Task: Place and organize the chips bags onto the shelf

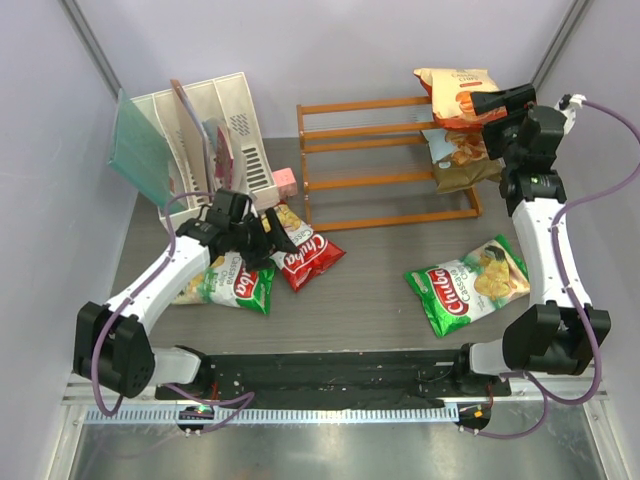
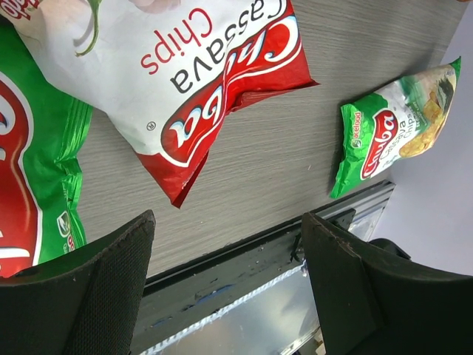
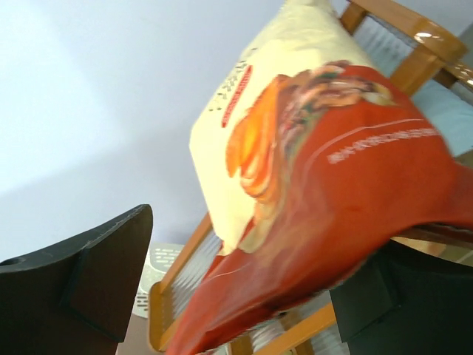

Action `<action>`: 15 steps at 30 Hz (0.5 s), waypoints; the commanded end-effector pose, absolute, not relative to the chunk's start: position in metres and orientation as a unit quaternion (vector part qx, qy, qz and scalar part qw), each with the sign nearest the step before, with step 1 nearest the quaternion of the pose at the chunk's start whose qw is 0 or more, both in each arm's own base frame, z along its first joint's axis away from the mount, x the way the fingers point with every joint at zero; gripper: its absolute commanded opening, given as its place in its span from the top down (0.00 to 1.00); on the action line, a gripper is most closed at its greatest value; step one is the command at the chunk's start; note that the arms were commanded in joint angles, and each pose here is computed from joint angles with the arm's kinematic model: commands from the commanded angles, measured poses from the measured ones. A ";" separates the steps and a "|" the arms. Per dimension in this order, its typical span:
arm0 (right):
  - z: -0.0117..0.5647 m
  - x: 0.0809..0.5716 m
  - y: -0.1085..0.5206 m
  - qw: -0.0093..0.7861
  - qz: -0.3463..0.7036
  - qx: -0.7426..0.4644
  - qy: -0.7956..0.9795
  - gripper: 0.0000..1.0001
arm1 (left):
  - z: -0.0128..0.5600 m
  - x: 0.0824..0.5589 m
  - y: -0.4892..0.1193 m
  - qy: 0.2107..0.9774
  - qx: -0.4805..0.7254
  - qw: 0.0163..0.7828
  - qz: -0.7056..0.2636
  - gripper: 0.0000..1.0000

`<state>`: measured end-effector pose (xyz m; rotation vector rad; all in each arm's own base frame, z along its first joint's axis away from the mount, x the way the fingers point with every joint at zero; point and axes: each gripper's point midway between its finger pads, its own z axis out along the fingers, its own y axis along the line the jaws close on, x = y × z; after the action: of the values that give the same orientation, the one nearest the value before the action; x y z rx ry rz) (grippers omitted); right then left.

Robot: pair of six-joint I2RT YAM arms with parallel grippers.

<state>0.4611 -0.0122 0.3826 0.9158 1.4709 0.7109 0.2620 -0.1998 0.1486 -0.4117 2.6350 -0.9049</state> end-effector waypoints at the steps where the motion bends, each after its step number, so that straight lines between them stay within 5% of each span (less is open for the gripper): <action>1: 0.425 0.456 -0.001 0.610 0.343 0.364 0.614 0.04 | 0.161 0.272 -0.206 0.919 -0.122 0.172 -0.335 0.21; 15: 0.320 0.361 0.021 0.522 0.321 0.381 0.692 0.03 | 0.161 0.273 -0.205 0.923 -0.116 0.170 -0.326 0.21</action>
<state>0.3929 0.0099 0.3355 0.9342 1.6033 0.7517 0.2667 -0.2036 0.1485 -0.3749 2.6472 -0.9134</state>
